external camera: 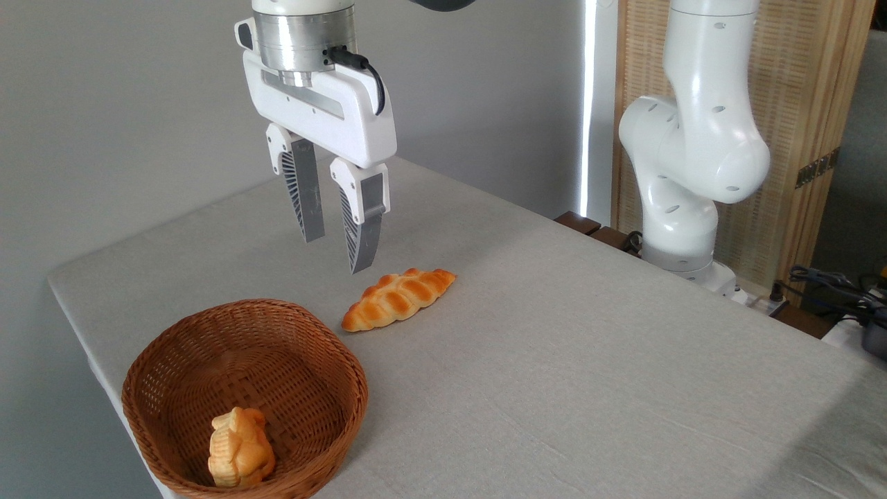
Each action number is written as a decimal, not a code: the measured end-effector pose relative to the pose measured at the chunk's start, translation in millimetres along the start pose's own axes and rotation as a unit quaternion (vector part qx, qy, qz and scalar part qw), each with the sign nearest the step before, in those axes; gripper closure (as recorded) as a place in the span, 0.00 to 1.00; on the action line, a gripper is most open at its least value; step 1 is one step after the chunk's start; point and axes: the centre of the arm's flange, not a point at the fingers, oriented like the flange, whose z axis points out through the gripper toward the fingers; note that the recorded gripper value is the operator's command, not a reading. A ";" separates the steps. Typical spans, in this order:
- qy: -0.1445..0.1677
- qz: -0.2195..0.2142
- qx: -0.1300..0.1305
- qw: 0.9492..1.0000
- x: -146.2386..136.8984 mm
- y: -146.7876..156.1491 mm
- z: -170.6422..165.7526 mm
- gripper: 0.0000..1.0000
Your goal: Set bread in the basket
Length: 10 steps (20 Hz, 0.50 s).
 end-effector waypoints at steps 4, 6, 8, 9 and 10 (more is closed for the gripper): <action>-0.001 0.000 0.000 1.000 0.2 -0.2 0.8 0.00; -0.002 0.000 -0.001 1.000 0.5 -0.3 1.9 0.00; -0.002 0.000 -0.001 1.000 0.6 -0.4 2.4 0.00; -0.002 0.000 -0.001 1.000 0.6 -0.4 2.5 0.00; -0.002 0.000 -0.001 1.000 0.7 -0.4 2.5 0.00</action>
